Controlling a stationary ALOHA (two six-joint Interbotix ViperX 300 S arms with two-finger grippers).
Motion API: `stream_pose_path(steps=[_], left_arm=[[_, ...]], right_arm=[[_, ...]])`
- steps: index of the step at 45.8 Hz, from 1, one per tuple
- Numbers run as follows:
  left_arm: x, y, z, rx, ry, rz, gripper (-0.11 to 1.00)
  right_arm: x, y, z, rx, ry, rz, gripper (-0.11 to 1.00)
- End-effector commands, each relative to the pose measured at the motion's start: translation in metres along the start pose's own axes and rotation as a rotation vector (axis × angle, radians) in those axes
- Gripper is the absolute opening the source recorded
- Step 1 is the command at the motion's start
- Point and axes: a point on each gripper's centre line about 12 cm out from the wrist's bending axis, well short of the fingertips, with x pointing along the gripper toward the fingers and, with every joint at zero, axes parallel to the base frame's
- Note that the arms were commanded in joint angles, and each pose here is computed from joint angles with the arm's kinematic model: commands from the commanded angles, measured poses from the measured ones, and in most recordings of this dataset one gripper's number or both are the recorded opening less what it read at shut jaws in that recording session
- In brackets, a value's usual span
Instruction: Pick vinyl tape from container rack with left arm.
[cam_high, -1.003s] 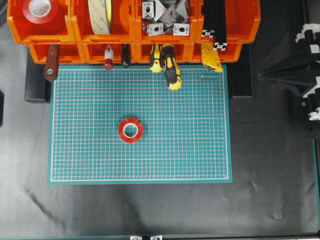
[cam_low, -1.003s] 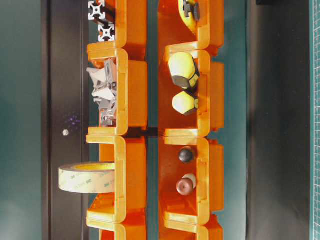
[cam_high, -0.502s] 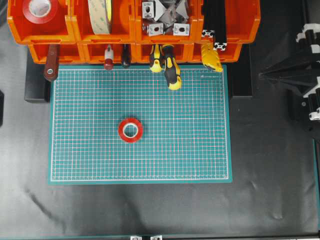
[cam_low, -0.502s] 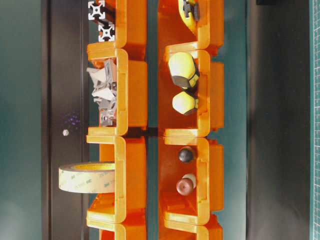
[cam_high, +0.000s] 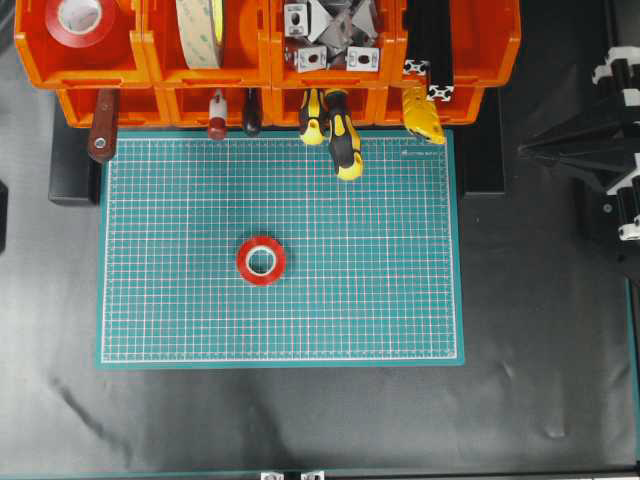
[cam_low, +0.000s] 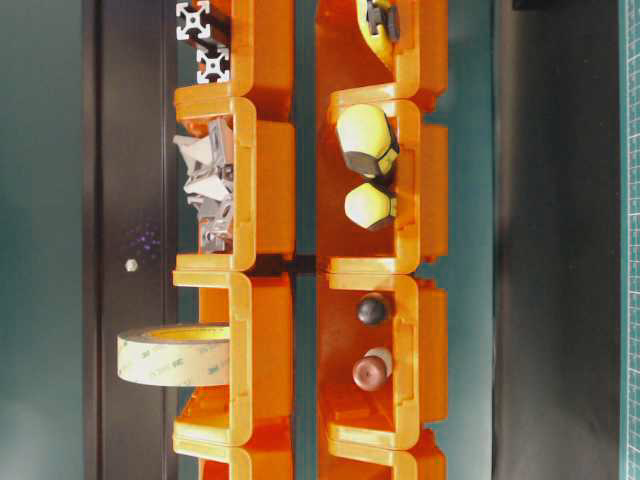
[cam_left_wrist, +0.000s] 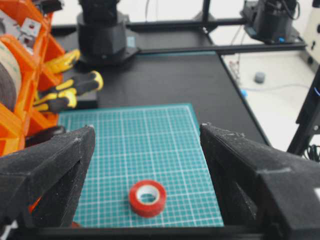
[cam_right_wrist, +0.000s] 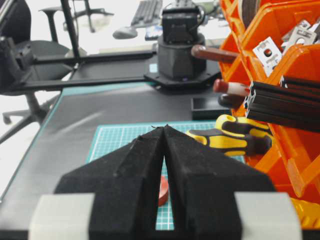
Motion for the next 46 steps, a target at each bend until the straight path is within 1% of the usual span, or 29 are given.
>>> stream_pose_path(steps=[1, 46], left_arm=[[0.003, 0.0, 0.002, -0.001, -0.001, 0.0, 0.81], [0.005, 0.0, -0.008, -0.002, 0.025, 0.001, 0.81]], right_arm=[[0.001, 0.001, 0.006, 0.0, -0.02, 0.003, 0.0], [0.001, 0.0, 0.003, 0.001, -0.006, 0.002, 0.0]])
